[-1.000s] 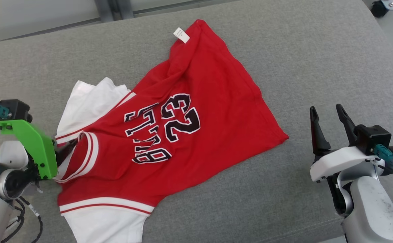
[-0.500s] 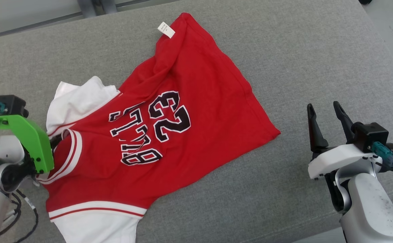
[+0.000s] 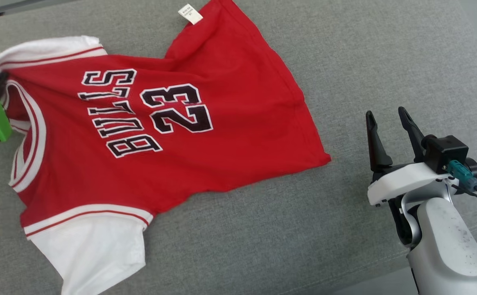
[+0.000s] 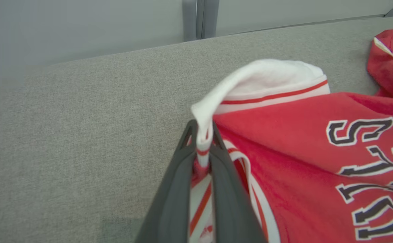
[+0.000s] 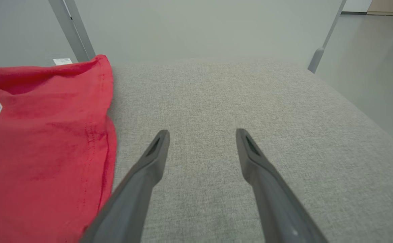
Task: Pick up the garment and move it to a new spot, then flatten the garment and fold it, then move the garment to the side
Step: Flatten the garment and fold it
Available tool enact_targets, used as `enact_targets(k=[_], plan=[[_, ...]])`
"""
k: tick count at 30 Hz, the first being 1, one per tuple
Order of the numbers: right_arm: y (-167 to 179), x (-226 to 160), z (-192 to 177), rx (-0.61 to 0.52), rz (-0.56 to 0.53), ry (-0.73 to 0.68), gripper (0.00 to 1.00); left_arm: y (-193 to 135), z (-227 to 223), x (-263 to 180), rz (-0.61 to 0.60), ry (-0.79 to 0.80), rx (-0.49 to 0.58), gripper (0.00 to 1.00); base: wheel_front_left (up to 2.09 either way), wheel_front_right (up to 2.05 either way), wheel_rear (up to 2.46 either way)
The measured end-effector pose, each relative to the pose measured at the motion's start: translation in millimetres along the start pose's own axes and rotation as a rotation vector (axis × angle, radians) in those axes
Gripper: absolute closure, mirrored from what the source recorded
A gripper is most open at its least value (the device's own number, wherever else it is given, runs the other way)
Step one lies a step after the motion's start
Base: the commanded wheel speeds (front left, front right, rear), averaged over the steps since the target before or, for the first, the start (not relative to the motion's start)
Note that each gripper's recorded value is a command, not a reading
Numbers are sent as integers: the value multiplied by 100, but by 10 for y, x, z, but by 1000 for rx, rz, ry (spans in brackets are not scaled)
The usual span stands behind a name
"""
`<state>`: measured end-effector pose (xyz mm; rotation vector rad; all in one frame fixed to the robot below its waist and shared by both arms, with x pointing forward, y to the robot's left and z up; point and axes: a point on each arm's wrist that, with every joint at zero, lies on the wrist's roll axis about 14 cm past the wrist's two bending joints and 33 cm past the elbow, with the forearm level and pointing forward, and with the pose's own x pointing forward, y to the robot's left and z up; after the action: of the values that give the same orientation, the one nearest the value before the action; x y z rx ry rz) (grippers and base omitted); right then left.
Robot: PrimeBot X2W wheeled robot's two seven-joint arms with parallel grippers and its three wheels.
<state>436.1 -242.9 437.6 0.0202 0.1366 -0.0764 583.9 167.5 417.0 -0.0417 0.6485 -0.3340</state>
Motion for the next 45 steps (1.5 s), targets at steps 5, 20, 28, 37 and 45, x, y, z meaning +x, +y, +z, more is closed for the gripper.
enact_targets(k=[5, 20, 28, 37, 45], plan=[[-71, -15, -77, 5, -26, 16, 0, 53, -16, 177, 26, -5, -6, 0, 0, 0, 0], [13, -190, 239, 25, 1, -78, 0, -151, 357, -360, 15, -304, 79, 0, 0, 0, 0], [261, -317, 564, 57, 71, -182, 0, -179, 548, -1101, 74, -567, 104, 0, 0, 0, 0], [495, -475, 791, 63, 146, -253, 0, -129, 201, -1887, 194, -697, 8, 0, 0, 0, 0], [586, -587, 885, 76, 175, -287, 0, -320, -235, -2363, 261, -753, -49, 0, 0, 0, 0]])
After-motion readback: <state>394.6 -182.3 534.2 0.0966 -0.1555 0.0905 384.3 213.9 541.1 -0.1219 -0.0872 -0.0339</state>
